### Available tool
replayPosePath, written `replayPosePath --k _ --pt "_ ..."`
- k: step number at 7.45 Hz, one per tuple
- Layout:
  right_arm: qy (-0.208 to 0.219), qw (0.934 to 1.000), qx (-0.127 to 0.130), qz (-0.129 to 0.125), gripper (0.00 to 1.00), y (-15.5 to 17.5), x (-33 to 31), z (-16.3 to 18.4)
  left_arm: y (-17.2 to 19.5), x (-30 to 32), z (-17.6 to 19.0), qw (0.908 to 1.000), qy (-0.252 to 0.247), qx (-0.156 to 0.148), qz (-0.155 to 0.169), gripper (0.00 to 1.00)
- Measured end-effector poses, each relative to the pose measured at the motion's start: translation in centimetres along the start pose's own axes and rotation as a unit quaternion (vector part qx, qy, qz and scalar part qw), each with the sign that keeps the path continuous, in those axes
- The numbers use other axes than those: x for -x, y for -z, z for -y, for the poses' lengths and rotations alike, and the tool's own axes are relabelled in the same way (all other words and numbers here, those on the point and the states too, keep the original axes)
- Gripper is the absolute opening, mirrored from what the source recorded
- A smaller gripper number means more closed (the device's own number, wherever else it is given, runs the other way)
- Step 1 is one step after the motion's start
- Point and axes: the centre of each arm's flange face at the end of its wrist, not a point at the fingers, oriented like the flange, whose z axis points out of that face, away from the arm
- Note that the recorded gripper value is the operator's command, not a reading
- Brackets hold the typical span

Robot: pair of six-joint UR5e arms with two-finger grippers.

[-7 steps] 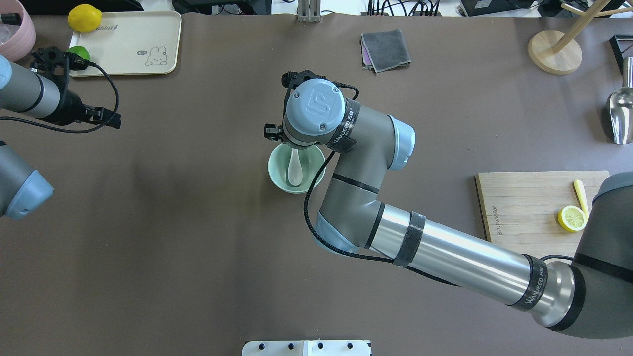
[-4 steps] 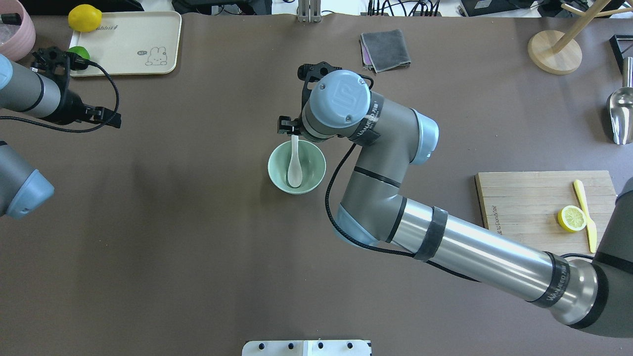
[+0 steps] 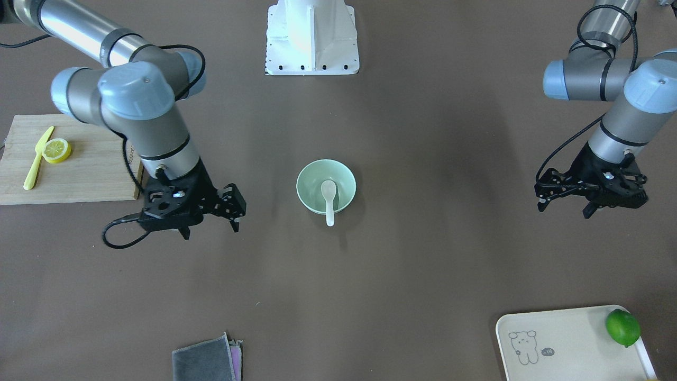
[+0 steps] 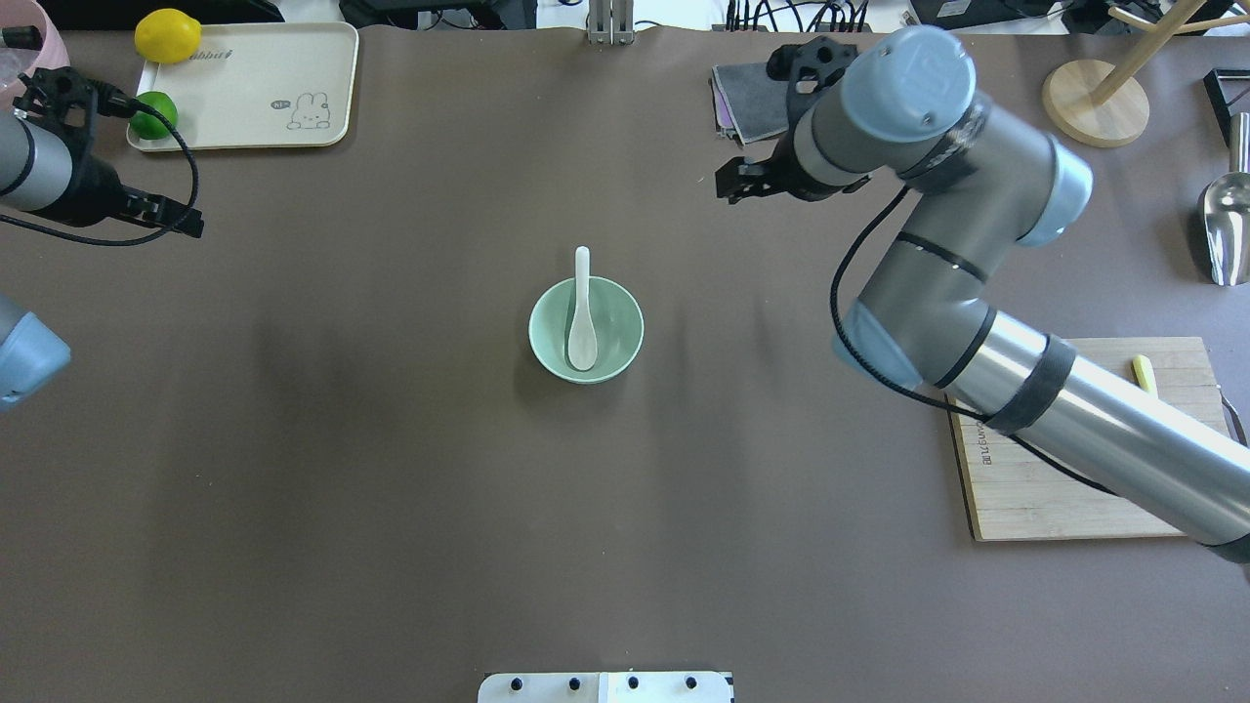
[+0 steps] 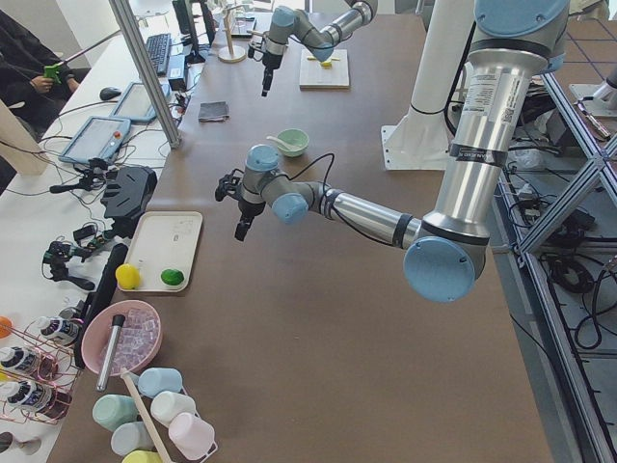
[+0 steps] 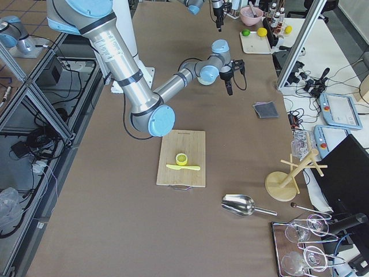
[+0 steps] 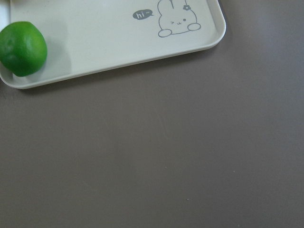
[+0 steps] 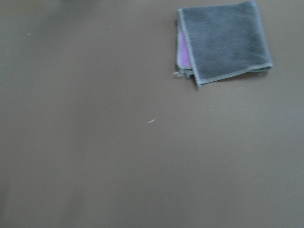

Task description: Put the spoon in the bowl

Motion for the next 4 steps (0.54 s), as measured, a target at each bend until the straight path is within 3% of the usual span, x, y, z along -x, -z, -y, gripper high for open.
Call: replayPosePath --k 2,4 --pt "0.038 0.9988 0.032 -0.003 1.00 2.9 -12.2 2.0 3.9 7.6 -0.3 0.9996 -0.029 0.000 0.000 0.98" --pt "0.043 0.9976 0.052 -0.011 1.00 5.7 -25.0 1.1 8.2 13.9 -0.6 0.9998 -0.022 0.003 0.004 0.98"
